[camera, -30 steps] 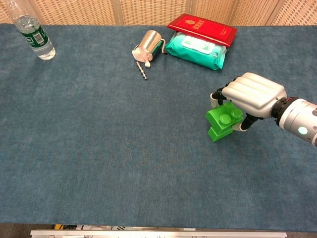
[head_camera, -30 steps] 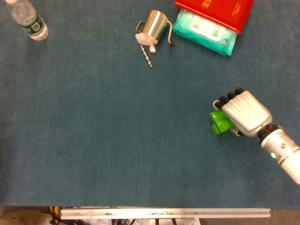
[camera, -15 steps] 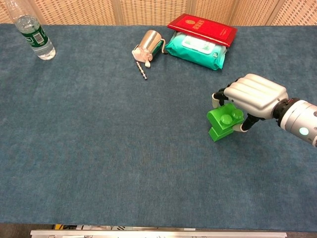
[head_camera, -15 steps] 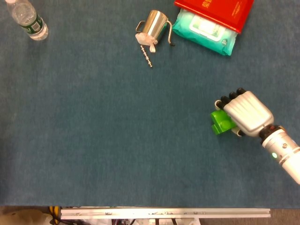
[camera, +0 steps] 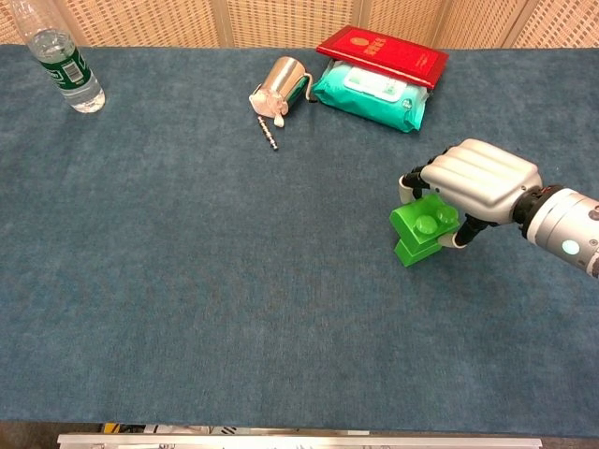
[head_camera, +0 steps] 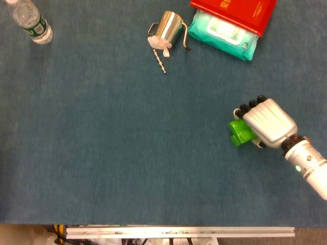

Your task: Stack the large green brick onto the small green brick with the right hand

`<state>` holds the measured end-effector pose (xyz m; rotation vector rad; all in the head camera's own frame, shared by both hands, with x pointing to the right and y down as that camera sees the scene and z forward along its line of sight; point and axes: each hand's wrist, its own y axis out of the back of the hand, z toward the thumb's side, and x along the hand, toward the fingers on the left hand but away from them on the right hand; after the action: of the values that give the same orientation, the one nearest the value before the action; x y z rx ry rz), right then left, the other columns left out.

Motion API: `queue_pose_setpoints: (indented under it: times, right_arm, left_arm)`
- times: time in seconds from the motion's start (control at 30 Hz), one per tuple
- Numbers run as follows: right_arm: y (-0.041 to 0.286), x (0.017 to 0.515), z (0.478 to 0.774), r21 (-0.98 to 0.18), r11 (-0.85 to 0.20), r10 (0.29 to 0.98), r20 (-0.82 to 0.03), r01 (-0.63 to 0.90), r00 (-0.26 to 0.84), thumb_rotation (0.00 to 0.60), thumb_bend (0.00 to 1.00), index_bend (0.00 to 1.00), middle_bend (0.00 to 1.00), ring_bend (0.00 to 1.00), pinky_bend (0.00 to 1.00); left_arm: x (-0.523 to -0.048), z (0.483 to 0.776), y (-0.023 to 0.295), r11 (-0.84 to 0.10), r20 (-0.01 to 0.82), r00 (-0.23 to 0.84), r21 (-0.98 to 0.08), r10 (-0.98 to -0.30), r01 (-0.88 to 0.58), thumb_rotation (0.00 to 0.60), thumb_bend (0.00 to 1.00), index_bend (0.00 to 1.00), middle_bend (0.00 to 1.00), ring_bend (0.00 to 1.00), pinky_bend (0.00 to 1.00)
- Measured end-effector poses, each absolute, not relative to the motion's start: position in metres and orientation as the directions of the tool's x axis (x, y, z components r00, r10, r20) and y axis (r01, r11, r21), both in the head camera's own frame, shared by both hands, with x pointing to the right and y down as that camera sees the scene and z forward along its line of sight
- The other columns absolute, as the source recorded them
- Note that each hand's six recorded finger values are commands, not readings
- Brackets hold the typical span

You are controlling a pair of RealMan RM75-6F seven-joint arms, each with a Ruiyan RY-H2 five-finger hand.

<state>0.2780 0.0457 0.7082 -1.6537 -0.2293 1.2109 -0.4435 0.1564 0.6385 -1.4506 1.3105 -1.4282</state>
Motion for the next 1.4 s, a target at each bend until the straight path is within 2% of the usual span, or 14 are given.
queue_pose_setpoints:
  times: [1.4]
  right_arm:
    - [0.0474,0.2820,0.7149,-0.794,-0.474,0.641,-0.608,-0.382,0.468,0.600,0.25,0.58,0.47,0.36,0.33]
  left_arm:
    - [-0.4445,0.6399,0.1564,-0.241,0.265,-0.124,-0.954,-0.956,-0.178,0.600,0.28,0.17,0.18,0.18,0.12]
